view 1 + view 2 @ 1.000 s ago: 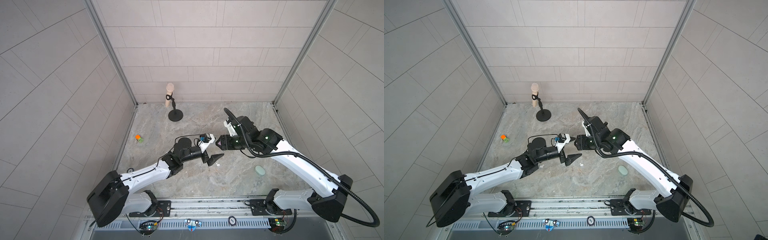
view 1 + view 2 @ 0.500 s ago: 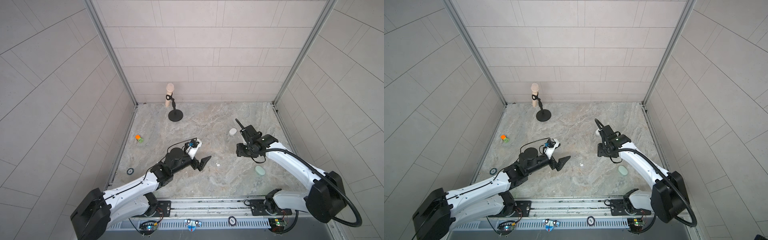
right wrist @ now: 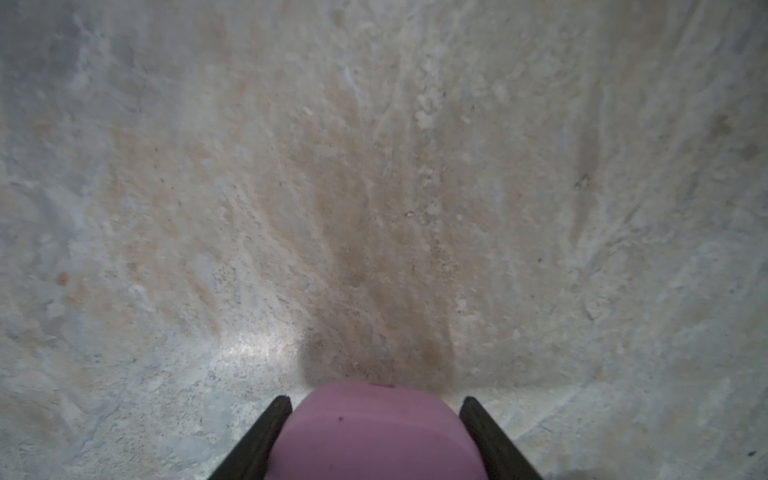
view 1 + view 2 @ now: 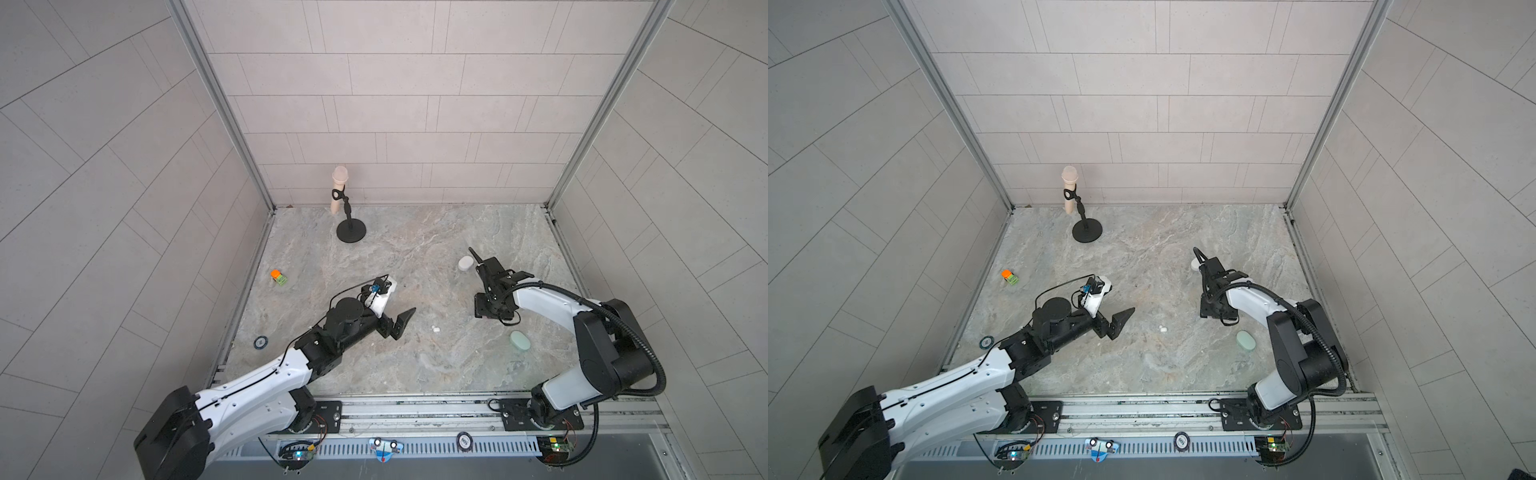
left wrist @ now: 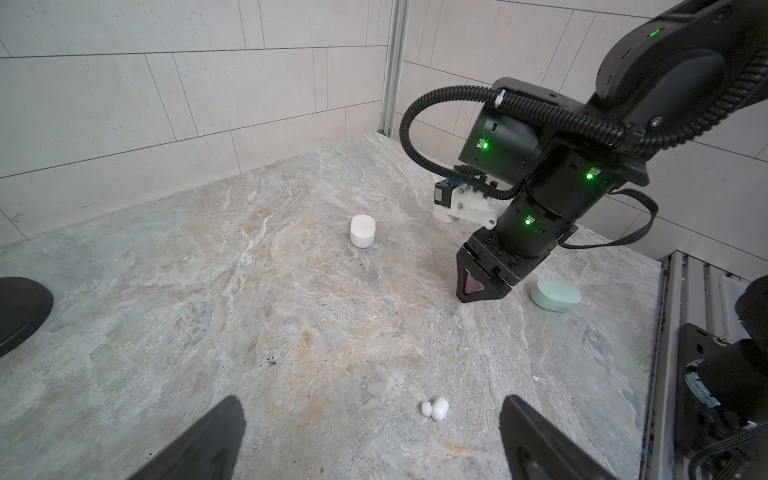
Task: Insert the wireless bluetooth earbuds into the charging case
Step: 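Carry the closed pink case away with the right gripper and set it on the table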
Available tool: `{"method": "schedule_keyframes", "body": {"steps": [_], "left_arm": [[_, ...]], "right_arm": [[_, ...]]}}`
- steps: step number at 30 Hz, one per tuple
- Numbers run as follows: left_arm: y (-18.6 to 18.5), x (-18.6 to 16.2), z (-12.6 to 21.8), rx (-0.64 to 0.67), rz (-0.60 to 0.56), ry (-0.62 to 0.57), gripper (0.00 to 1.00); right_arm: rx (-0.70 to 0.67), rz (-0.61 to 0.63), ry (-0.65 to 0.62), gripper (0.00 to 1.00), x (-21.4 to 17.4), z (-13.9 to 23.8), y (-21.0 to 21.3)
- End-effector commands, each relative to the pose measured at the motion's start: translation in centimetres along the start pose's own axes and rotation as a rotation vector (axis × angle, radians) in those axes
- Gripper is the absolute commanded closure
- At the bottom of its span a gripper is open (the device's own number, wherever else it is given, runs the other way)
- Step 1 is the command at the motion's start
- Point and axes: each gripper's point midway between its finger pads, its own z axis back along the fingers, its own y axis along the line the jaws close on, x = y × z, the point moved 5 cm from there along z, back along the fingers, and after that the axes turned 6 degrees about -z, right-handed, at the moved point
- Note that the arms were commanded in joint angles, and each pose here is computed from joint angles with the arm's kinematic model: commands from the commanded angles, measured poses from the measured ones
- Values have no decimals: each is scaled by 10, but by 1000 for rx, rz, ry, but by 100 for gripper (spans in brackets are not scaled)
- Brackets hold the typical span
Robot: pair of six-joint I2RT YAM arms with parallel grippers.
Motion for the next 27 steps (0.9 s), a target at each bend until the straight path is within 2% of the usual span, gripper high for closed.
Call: {"method": "schedule_keyframes", "body": {"steps": [1,8,15,20,27], "left_arm": [[1,-1,1,13,2,-3,0],[1,-1,1,12,2,-2,0],[2,-1,2,15,1,-1,0],[2,0,2,19,2,1,0],[4,1,1,26,24,4,0]], "right_arm": [[-28,-1,6,46,-4,-6,-6],[-42,-5,27,42,-10,-13,-10],[-55,-1,30,25,-11,-6,-13],[-47,0,16,18,-8,10,-13],[-1,20,-61,13,11,55,-8]]}}
